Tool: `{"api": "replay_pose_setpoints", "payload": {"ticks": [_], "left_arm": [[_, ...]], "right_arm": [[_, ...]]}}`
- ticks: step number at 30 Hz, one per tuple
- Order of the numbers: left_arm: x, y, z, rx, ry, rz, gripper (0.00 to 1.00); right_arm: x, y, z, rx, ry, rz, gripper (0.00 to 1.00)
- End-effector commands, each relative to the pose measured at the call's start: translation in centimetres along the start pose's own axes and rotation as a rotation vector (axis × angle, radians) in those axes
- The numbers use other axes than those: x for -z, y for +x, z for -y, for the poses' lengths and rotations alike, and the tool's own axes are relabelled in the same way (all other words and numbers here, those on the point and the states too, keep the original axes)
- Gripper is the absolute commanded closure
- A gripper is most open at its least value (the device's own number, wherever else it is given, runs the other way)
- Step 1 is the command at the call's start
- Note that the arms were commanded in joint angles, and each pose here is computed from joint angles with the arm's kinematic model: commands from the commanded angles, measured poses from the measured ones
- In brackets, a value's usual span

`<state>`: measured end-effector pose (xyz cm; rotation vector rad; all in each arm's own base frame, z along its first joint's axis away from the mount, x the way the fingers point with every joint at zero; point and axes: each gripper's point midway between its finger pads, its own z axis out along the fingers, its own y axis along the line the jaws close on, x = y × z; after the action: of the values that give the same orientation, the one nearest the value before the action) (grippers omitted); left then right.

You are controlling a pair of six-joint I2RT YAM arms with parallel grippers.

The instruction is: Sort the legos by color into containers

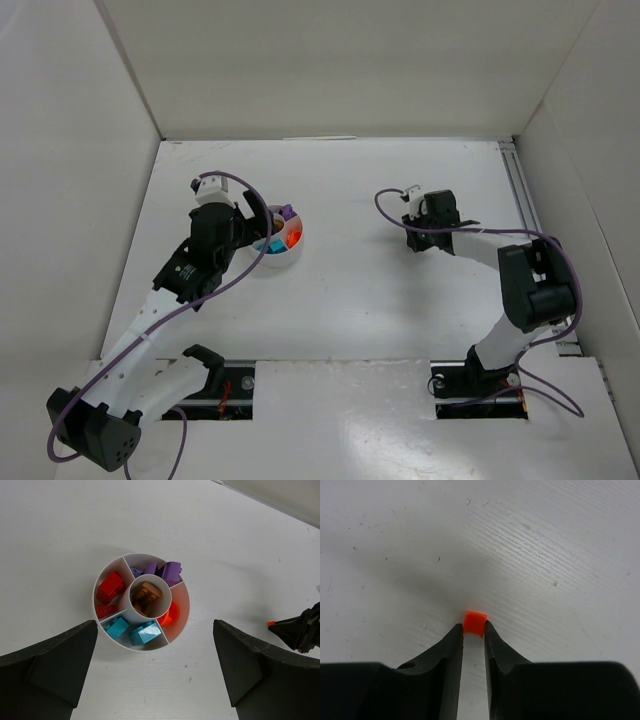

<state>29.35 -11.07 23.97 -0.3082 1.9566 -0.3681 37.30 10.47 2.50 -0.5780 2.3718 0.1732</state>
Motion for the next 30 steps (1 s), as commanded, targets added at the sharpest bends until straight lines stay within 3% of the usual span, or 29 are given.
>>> {"api": "replay_pose_setpoints", "payload": {"ticks": [1,6,14,19,25,30], "left_arm": [[0.4,-1.1,0.6,0.004,0.022,0.032,0.00],[0.6,-1.3,0.7,0.007,0.026,0.039,0.00],[1.0,-1.7,0.9,0.044,0.037,0.053,0.00],[1.4,-2.1,0.5,0.101,0.018,0.080,0.00],[1.7,-1.8,-0.3,0.145,-0.007,0.095,0.00],[2.1,-1.7,-0.5,0.178,-0.008,0.097,0.00]], "right_arm": [[-0.6,1.4,-0.4,0.018,-0.002,-0.058,0.80],[0.2,-0.1,-0.9,0.075,-0.008,-0.015,0.87],[4.7,-6.9,-4.2,0.268,-0.101,0.211,0.87],[7.4,-11.4,-10.7,0.437,-0.258,0.376,0.87],[10.8,-17.2,-21.7,0.621,-0.463,0.567,0.87],[10.0,-19.4,-26.3,0.669,-0.543,0.602,0.87]]}}
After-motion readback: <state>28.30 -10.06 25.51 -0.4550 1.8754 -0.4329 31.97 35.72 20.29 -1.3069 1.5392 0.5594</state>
